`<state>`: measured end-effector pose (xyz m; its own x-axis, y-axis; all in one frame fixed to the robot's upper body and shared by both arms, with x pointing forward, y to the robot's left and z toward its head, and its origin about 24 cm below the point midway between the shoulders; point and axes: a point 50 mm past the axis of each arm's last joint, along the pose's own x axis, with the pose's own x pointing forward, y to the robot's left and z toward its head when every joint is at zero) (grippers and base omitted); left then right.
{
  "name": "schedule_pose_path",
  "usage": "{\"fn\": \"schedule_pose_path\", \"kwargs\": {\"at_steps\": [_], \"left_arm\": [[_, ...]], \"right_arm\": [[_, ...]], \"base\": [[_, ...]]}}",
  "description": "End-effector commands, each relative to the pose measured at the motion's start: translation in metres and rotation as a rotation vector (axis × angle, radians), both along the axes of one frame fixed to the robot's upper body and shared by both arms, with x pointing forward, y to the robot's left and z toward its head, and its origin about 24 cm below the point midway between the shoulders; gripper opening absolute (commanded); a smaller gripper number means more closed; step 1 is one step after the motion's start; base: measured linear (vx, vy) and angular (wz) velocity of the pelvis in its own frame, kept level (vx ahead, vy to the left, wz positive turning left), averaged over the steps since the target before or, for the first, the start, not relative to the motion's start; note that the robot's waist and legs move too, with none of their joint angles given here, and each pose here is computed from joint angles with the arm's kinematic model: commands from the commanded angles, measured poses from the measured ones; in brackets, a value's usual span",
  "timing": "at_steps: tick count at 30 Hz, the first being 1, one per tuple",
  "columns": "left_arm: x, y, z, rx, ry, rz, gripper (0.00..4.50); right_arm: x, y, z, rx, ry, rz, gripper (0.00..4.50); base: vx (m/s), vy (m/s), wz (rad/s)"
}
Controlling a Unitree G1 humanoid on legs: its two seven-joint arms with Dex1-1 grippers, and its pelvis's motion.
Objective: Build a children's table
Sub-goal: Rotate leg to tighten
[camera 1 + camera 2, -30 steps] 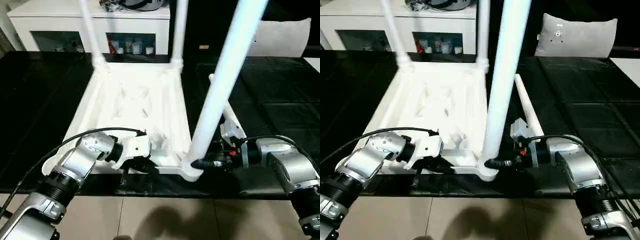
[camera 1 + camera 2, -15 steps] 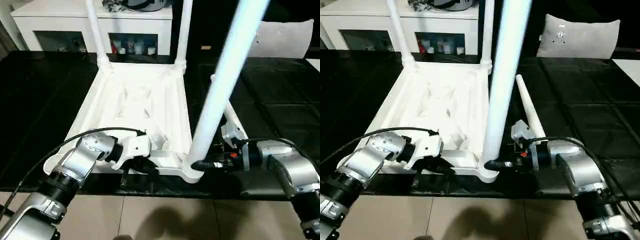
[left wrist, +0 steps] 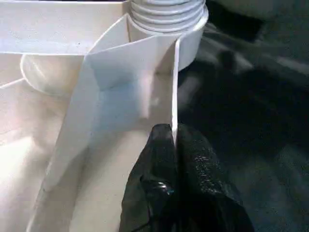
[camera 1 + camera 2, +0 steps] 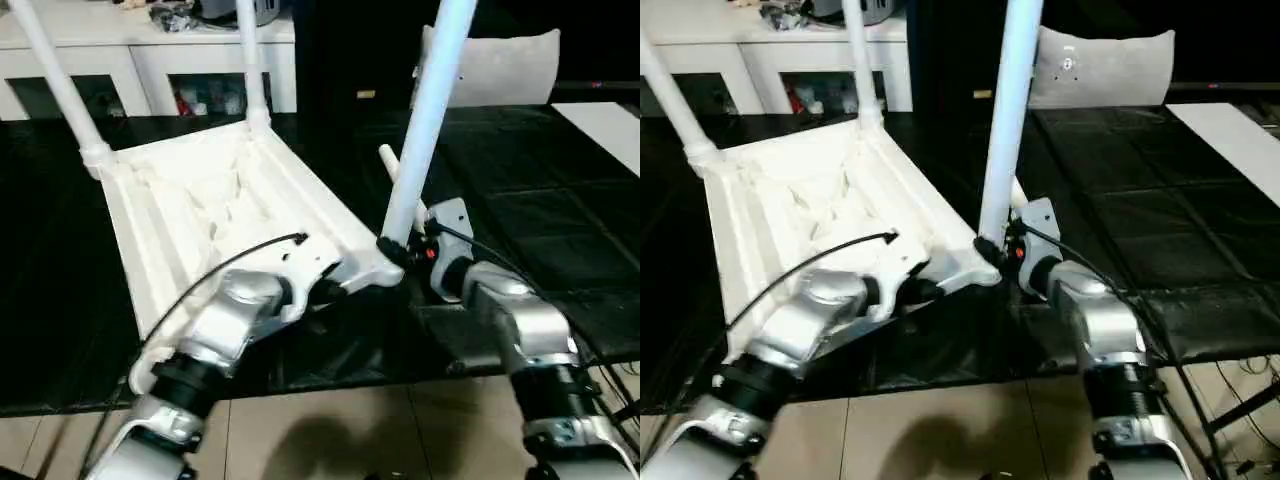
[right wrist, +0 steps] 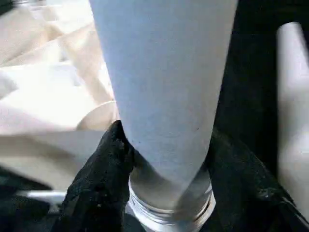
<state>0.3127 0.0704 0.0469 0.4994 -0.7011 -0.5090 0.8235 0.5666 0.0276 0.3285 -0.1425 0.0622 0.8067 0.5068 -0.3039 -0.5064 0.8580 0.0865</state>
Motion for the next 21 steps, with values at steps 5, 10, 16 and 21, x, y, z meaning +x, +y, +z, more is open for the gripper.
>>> {"fn": "schedule_pose_path", "kwargs": {"at_steps": [5,10,16,21], "left_arm": [[0.005,-0.011,0.017,0.002,-0.094,-0.009,0.00],[0.001,-0.006,0.016,0.015,-0.122,-0.094,0.00],[-0.010,0.013,0.013,0.089,-0.130,-0.334,0.00],[-0.019,0.027,0.012,0.089,-0.088,-0.516,0.00]], "right_arm": [[-0.008,0.006,-0.009,0.097,0.052,0.056,2.75],[-0.011,-0.005,0.000,0.076,-0.006,0.128,3.16],[-0.027,-0.030,0.011,-0.018,-0.037,0.394,3.68],[-0.034,-0.040,0.017,-0.067,-0.028,0.545,3.90]], "base": [[0.000,0.000,0.00],[0.000,0.000,0.00],[0.000,0.000,0.00],[0.000,0.000,0.00]]}}
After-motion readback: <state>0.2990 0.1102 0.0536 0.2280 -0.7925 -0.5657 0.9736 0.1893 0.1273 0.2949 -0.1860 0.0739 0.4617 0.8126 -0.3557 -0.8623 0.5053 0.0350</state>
